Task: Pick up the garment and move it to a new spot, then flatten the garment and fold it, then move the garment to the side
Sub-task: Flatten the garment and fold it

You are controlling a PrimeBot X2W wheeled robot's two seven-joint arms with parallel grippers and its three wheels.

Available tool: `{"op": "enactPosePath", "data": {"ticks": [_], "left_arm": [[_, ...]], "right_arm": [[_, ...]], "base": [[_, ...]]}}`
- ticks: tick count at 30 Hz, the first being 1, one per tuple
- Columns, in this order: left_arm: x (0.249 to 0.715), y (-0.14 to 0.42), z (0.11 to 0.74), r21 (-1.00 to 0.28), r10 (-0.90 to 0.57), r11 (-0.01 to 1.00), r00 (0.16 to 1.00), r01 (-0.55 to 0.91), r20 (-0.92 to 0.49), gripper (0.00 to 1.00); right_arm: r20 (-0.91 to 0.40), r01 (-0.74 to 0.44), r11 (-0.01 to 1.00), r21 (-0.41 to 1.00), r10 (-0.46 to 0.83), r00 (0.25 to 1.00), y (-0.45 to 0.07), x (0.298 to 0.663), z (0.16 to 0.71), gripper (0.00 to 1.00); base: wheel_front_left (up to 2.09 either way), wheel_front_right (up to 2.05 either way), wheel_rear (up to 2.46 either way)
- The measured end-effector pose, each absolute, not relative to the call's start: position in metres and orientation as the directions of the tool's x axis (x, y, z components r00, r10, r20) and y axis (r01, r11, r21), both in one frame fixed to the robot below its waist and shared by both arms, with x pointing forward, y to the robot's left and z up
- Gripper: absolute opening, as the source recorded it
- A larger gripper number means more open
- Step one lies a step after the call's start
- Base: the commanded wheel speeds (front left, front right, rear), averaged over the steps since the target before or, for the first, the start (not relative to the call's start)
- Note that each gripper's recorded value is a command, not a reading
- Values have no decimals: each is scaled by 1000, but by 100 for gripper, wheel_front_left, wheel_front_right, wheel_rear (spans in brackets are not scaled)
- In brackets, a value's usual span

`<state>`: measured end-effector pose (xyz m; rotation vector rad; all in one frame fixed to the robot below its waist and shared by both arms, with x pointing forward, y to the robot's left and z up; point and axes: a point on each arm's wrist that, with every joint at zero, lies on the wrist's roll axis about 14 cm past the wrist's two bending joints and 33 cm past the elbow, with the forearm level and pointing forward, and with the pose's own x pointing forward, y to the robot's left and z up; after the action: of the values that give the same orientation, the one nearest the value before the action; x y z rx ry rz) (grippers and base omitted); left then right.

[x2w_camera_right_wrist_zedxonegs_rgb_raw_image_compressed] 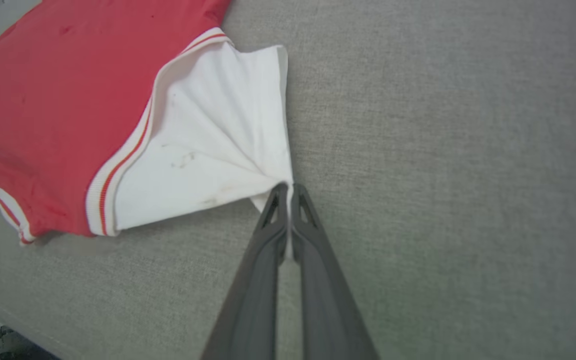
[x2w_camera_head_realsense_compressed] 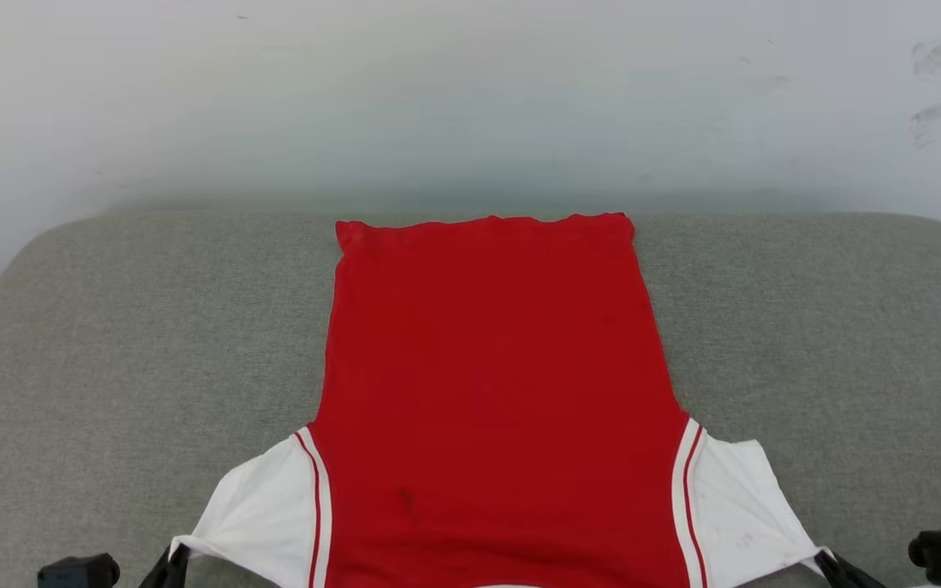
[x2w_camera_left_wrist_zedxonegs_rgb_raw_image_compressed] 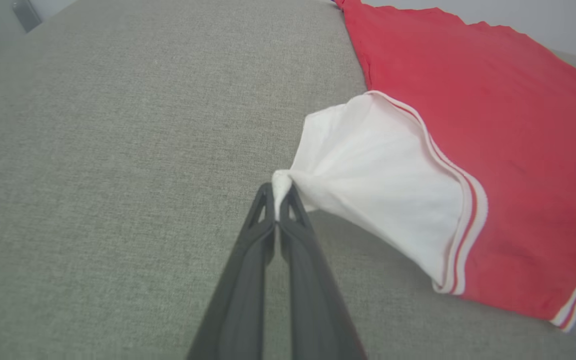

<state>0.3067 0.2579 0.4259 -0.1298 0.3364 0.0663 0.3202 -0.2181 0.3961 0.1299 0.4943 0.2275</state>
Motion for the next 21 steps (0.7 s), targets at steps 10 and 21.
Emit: {"op": "enactPosePath", "data": {"ticks": [10,21], "left_arm": [[292,258,418,-125,57,986,932,-108,-357,0],[295,246,425,-138,37,987,945,-87,-326,0]], "right_arm": [[-527,-145,967,210,237,816,-217,286,380,0],[-343,-130,979,160,178,922,-235,336,447,100]], "base": [[0,0,0],[0,0,0]]}}
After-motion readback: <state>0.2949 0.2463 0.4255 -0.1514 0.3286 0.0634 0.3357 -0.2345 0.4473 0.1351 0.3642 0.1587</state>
